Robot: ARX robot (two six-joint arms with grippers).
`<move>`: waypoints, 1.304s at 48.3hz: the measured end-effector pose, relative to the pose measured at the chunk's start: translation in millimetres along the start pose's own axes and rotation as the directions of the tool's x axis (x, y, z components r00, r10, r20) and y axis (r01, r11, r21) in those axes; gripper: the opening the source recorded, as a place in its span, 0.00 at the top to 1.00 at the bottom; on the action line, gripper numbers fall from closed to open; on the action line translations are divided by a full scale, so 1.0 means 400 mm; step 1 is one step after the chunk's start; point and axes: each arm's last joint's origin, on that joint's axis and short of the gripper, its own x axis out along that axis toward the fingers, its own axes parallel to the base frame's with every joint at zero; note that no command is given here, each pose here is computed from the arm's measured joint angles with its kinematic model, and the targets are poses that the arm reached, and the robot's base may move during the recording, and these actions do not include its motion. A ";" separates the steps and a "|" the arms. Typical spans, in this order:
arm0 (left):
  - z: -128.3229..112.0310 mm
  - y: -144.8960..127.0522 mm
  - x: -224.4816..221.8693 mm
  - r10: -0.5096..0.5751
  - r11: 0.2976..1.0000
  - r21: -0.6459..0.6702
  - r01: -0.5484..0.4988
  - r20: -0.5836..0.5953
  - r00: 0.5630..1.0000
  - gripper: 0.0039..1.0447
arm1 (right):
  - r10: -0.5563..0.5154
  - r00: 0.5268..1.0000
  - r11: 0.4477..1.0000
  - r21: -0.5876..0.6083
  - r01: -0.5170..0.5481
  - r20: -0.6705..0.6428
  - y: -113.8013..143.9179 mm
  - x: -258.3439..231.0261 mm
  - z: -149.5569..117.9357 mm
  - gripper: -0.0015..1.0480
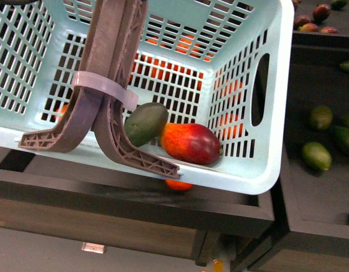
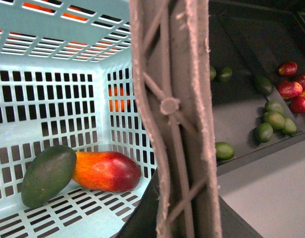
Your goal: Pick mango and avocado into basket
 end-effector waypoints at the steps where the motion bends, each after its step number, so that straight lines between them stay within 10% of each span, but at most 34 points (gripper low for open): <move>1: 0.000 -0.001 0.000 -0.001 1.000 0.001 0.001 0.000 1.000 0.95 | 0.002 1.000 1.000 0.000 -0.002 0.000 0.000 0.000 0.000 0.07; 63: 0.002 0.010 -0.001 0.029 1.000 0.008 -0.029 0.008 1.000 0.95 | 0.005 1.000 1.000 -0.001 -0.005 -0.001 0.000 0.000 0.000 0.07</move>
